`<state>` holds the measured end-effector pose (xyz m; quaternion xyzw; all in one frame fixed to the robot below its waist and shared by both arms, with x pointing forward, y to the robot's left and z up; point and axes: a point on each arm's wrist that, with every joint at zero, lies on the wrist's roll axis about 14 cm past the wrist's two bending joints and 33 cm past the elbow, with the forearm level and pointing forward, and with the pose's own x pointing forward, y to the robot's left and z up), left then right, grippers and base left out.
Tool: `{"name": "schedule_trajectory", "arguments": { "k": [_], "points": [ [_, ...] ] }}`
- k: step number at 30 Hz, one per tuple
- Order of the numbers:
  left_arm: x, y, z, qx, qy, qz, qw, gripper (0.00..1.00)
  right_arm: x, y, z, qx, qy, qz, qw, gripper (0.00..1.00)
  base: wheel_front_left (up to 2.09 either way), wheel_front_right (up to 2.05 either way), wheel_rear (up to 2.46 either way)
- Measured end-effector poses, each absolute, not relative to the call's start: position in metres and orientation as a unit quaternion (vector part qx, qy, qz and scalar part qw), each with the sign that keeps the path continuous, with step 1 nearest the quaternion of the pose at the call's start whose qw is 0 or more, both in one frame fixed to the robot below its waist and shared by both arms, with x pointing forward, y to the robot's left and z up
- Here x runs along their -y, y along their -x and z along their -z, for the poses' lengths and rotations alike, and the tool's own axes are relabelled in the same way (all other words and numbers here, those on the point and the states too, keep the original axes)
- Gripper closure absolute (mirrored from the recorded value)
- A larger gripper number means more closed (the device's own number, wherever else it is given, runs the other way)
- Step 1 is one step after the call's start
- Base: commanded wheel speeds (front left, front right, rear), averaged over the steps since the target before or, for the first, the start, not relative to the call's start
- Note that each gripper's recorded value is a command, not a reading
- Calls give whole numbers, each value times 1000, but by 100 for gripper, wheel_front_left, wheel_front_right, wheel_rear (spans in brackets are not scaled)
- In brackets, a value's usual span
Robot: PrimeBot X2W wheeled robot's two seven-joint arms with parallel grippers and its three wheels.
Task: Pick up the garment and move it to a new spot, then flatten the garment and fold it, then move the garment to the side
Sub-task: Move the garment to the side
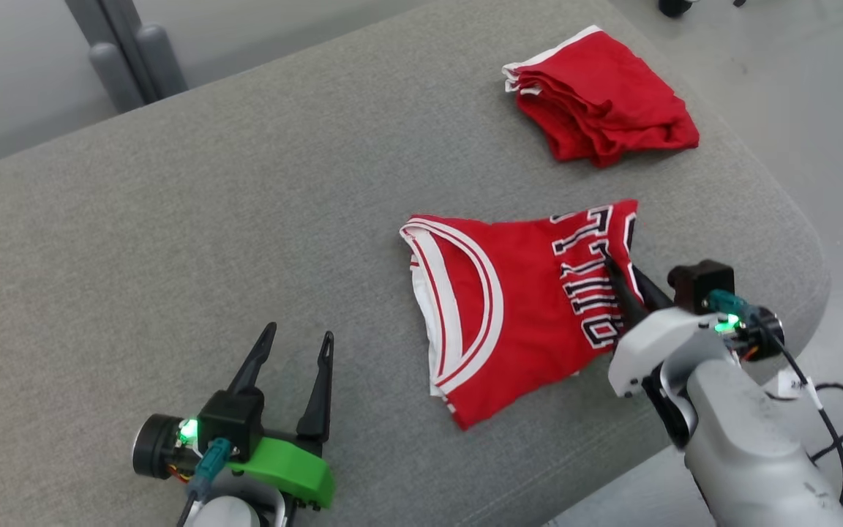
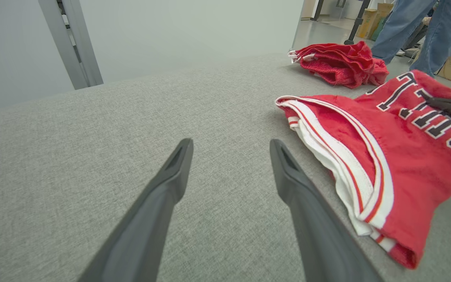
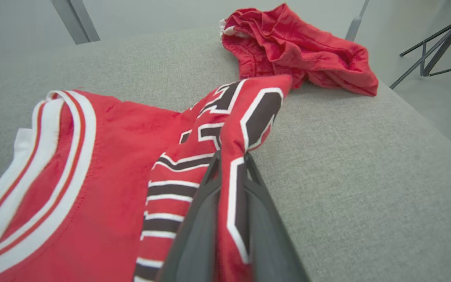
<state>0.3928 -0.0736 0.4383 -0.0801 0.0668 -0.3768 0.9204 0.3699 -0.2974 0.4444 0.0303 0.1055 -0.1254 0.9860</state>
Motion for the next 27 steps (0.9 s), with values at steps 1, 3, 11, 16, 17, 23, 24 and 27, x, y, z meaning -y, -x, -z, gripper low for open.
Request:
{"name": "schedule_trajectory", "arguments": {
  "k": [1, 3, 11, 16, 17, 23, 24, 27],
  "points": [
    [72, -395, -437, -67, 80, 374, 922, 0, 296, -380, -451, -98, -23, 119, 988, 100, 0, 0, 0],
    [68, -400, -435, -68, 80, 368, 924, 0, 293, -400, -465, -84, -2, 102, 991, 100, 0, 0, 0],
    [52, -421, -416, -78, 73, 347, 932, 0, 301, -489, -528, -36, 92, 71, 993, 100, 0, 0, 0],
    [39, -434, -403, -85, 73, 330, 937, 0, 335, -519, -547, -45, 142, 95, 984, 100, 0, 0, 0],
    [36, -435, -401, -88, 73, 327, 938, 0, 341, -522, -549, -49, 146, 101, 983, 100, 0, 0, 0],
    [19, -444, -386, -100, 70, 306, 944, 0, 389, -533, -547, -88, 178, 146, 969, 100, 0, 0, 0],
    [17, -446, -383, -102, 70, 303, 945, 0, 396, -534, -546, -93, 178, 155, 967, 100, 0, 0, 0],
    [13, -451, -380, -102, 71, 298, 946, 0, 416, -534, -542, -108, 186, 177, 960, 100, 0, 0, 0]
  ]
}}
